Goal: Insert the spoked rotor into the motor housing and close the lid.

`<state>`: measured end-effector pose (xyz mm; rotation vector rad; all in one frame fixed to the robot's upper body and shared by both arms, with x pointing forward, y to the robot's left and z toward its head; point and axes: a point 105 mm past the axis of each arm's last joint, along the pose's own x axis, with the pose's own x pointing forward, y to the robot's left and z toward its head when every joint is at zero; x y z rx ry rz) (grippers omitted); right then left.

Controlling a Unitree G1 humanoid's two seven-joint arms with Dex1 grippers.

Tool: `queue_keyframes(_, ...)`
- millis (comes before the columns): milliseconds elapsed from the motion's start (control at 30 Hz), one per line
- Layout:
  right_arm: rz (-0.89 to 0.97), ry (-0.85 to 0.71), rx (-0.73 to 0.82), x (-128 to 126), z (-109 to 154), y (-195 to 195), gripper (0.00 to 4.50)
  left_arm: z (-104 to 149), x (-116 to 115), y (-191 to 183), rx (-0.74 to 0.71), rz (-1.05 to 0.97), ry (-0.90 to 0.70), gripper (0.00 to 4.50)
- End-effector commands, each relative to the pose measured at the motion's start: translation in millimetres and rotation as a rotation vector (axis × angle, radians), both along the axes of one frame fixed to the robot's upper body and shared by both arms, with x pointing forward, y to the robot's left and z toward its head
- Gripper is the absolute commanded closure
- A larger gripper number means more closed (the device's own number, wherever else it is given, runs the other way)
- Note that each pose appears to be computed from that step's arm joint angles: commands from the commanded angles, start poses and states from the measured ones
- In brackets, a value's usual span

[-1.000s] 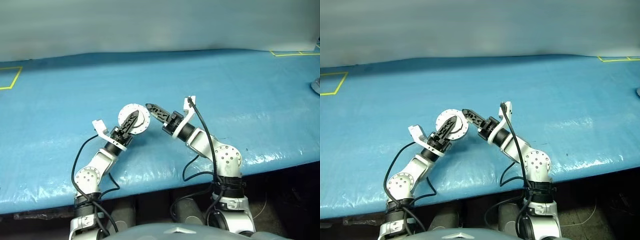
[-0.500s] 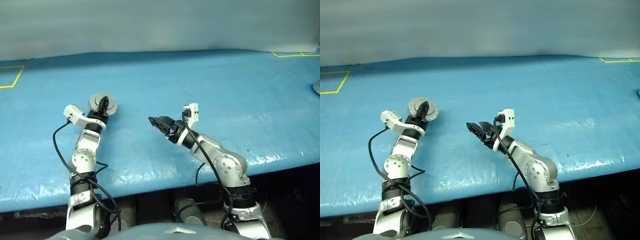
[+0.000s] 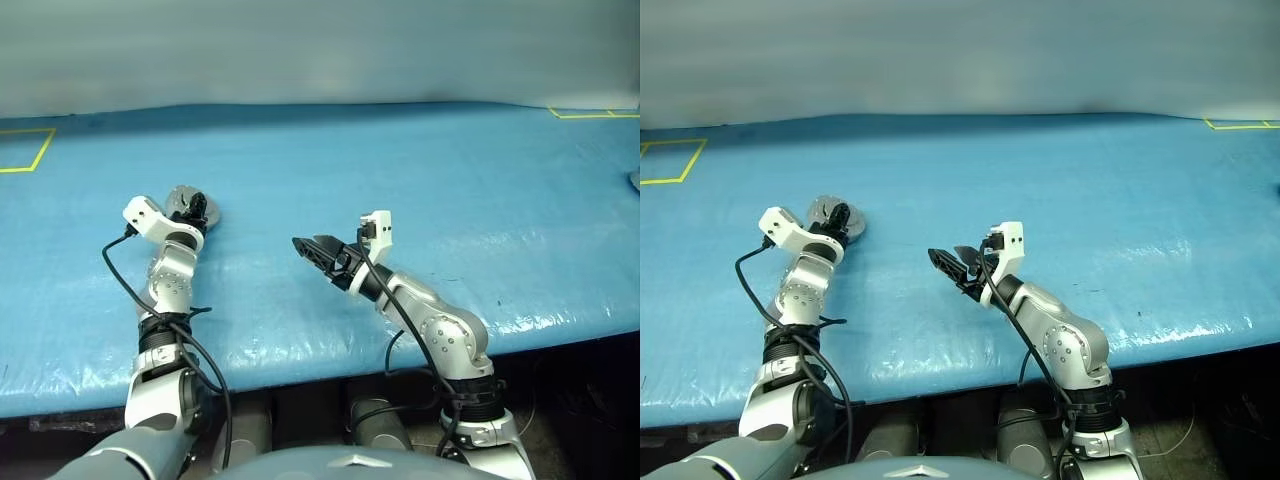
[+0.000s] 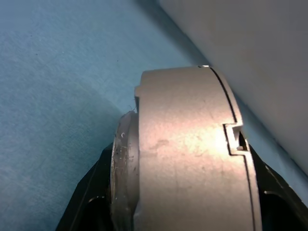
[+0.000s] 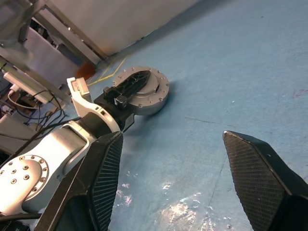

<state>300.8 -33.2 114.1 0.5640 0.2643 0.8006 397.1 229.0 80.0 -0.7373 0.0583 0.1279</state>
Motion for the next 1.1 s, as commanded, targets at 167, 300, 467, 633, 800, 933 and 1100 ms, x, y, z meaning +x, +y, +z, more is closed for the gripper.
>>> queue_keyframes(167, 0.007, -0.051, 0.021, 2.3, 14.7, 3.8, 0.97, 26.5, -14.4, 23.6, 0.206, 0.121, -0.006, 0.10)
queue_keyframes(300, 0.009, -0.040, 0.016, 3.8, 12.4, 4.4, 0.97, 36.3, -28.3, 41.2, 0.263, 0.177, -0.024, 0.10)
queue_keyframes(467, 0.003, -0.039, 0.002, 5.5, 10.6, 2.8, 0.97, 62.4, -44.7, 56.9, 0.403, 0.213, -0.114, 0.10)
queue_keyframes(633, -0.029, -0.143, -0.112, 8.5, 10.2, -3.7, 0.97, 107.8, -53.9, 29.2, 0.643, 0.070, -0.343, 0.10)
queue_keyframes(800, -0.100, -0.343, -0.332, 18.2, 7.1, -24.9, 0.97, 99.0, -74.6, -54.5, 0.823, -0.477, -0.470, 0.10)
queue_keyframes(933, -0.089, -0.362, -0.353, 22.4, 8.6, -41.4, 0.97, 74.4, -88.1, -76.3, 0.863, -0.688, -0.442, 0.10)
queue_keyframes(1100, -0.057, -0.445, -0.459, 20.2, 10.2, -61.8, 0.80, 51.0, -105.7, -97.9, 0.880, -0.895, -0.434, 0.08)
